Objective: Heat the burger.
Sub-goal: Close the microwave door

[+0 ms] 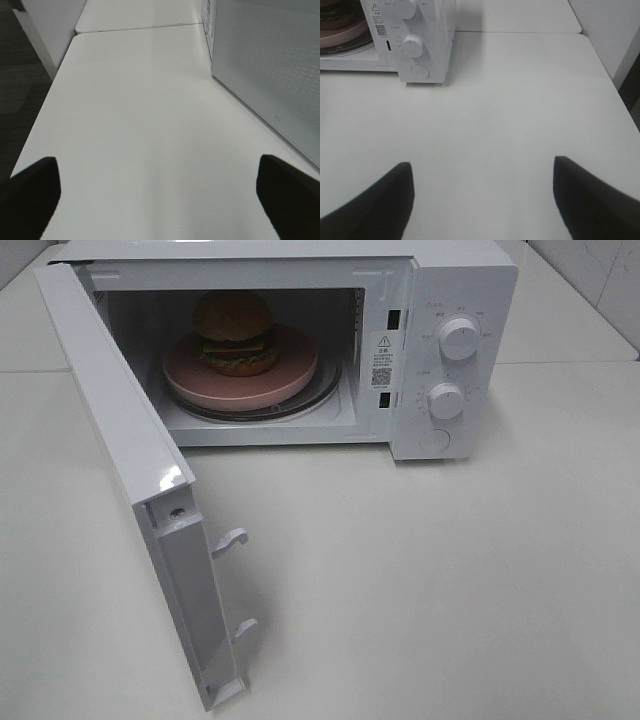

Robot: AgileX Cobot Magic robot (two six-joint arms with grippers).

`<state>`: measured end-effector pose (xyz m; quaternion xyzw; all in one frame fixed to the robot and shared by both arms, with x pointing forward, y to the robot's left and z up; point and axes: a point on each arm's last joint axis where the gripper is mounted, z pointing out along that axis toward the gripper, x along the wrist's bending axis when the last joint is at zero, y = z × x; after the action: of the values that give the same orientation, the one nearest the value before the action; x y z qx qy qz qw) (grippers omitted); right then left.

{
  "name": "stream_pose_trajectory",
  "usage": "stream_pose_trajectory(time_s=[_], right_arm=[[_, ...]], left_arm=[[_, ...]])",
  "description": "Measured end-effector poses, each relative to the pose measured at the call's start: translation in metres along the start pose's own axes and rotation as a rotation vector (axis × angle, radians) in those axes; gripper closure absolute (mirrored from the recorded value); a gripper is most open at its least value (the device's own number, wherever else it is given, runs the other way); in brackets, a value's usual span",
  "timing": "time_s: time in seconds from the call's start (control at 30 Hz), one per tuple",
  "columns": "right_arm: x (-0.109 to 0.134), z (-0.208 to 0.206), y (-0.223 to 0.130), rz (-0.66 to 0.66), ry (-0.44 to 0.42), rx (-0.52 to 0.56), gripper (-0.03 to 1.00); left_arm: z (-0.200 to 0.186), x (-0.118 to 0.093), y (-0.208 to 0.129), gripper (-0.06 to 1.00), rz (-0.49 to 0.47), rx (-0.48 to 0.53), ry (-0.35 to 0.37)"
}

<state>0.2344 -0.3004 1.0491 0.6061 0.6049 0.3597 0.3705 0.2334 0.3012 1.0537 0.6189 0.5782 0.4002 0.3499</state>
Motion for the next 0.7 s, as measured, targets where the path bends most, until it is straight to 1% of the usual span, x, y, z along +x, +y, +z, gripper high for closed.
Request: stream_pose_trajectory(time_s=[0.7], right_arm=[[0.0,0.0,0.0,0.0,0.0,0.0,0.2]], left_arm=[[0.0,0.0,0.0,-0.04,0.0,0.0,0.0]])
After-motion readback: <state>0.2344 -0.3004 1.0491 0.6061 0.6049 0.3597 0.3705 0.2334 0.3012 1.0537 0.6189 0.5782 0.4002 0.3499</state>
